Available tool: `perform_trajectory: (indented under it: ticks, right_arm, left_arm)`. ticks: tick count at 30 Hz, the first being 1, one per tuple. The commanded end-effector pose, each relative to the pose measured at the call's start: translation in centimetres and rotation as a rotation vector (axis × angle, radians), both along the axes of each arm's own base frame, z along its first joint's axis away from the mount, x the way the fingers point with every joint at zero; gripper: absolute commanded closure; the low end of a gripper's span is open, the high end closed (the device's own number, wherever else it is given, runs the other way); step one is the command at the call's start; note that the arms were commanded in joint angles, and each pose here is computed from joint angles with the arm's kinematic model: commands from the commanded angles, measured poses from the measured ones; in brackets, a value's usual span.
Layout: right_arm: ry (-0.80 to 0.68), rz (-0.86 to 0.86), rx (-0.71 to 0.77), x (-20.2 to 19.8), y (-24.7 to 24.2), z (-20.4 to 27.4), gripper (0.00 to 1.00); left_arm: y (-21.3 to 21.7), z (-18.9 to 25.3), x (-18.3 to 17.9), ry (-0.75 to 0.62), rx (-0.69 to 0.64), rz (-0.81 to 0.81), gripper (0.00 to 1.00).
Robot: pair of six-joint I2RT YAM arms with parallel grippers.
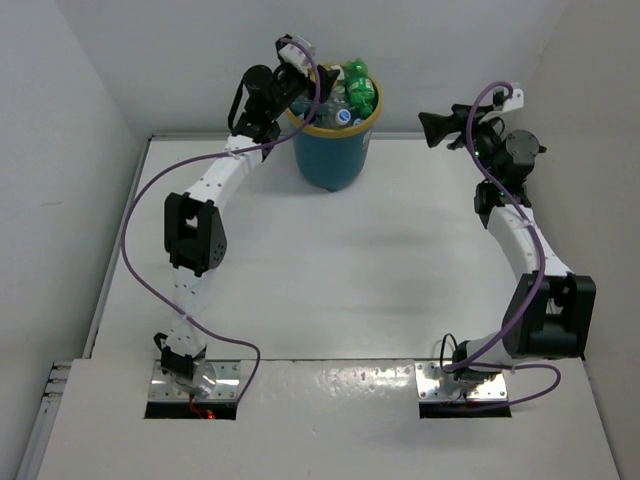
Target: Put the plastic bottles in the bin
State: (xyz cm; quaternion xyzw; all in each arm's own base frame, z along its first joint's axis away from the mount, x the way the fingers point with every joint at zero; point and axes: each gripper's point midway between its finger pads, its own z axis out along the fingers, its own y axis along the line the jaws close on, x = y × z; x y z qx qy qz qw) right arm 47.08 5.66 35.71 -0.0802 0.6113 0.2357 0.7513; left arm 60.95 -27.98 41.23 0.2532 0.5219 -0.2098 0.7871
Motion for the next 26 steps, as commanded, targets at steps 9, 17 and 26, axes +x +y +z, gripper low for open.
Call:
perform_trajectory:
  ticks: [9,17,26]
  right_arm:
    - [-0.042,0.049,-0.03,-3.8,1.0,5.2,0.01]
    - [0.515,0.026,-0.212,-8.3,0.0,-3.1,0.01]
    - [0.687,-0.037,-0.227,-14.3,-1.8,-8.7,0.01]
  left_arm:
    - [6.1,10.9,-5.9,0.061,-0.036,0.178,0.01]
    - [12.6,0.3,-16.6,0.566,0.151,0.198,0.01]
    - [19.4,-10.3,-26.3,0.795,0.107,0.39,0.01]
